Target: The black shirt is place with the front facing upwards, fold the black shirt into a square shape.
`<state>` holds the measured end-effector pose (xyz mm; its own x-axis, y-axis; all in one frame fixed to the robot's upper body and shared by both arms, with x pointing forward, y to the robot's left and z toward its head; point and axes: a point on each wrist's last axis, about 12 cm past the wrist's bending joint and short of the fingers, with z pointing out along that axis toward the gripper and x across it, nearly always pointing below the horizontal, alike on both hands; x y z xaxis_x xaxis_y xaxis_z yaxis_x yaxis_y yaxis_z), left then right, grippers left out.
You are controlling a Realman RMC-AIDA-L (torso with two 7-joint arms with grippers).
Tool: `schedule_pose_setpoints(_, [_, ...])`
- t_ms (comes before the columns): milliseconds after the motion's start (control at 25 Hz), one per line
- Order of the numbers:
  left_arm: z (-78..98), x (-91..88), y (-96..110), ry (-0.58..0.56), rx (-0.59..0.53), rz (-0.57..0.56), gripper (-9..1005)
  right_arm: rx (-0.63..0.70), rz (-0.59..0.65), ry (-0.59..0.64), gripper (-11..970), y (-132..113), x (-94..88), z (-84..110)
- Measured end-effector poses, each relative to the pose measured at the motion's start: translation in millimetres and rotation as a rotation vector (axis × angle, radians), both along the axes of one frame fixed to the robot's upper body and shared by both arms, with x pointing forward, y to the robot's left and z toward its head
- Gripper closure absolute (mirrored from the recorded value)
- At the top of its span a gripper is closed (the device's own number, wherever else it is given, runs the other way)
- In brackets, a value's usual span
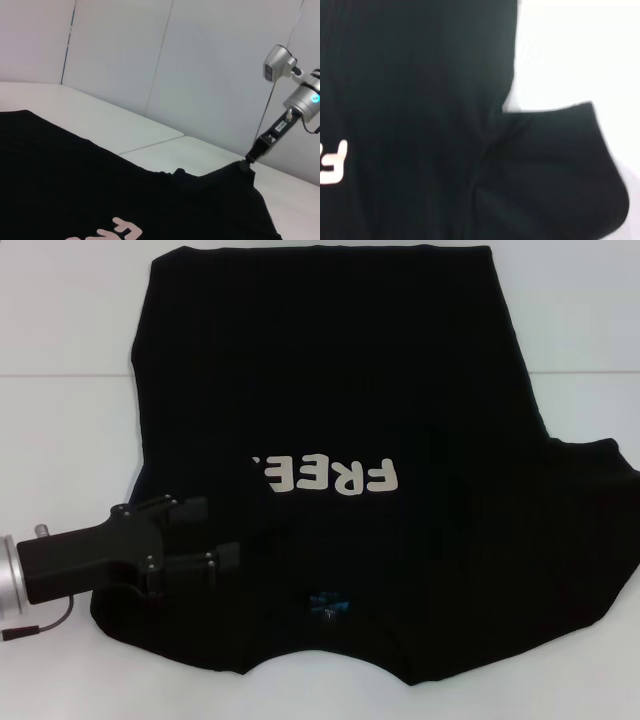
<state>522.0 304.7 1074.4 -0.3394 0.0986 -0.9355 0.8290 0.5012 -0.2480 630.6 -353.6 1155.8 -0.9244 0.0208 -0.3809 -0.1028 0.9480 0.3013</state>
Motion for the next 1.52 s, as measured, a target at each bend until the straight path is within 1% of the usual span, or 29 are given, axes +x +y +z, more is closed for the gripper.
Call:
schedule_pose_setpoints(160, [0.0,0.4,0,0.007,-0.001,0.000,115,-0.015,0.074,-0.031,945,15,9.0,7.4])
schedule_pose_setpoints(400, [-0.4,0.9,0,0.008,0.002,0.004,115,-0.026,0.194,-0.067,945,50,21.1,14.9])
schedule_pose_setpoints(600, [-0.8,0.9,-1,0.009,0.002,0.003,116,-0.058,0.280,-0.068,945,76,24.0,12.4])
schedule_pose_setpoints(800, [-0.9,1.0,-1,0.009,0.003,0.005,114,-0.072,0.323,-0.076,944,89,23.9,8.0])
schedule_pose_setpoints(1160, [-1.6,2.1,0,0.010,0.011,0.016,116,-0.103,0.446,-0.096,944,114,23.4,4.7])
schedule_pose_setpoints(1520, [-2.8,2.8,-1,0.011,0.016,0.024,118,-0.117,0.456,-0.126,944,124,26.7,4.0])
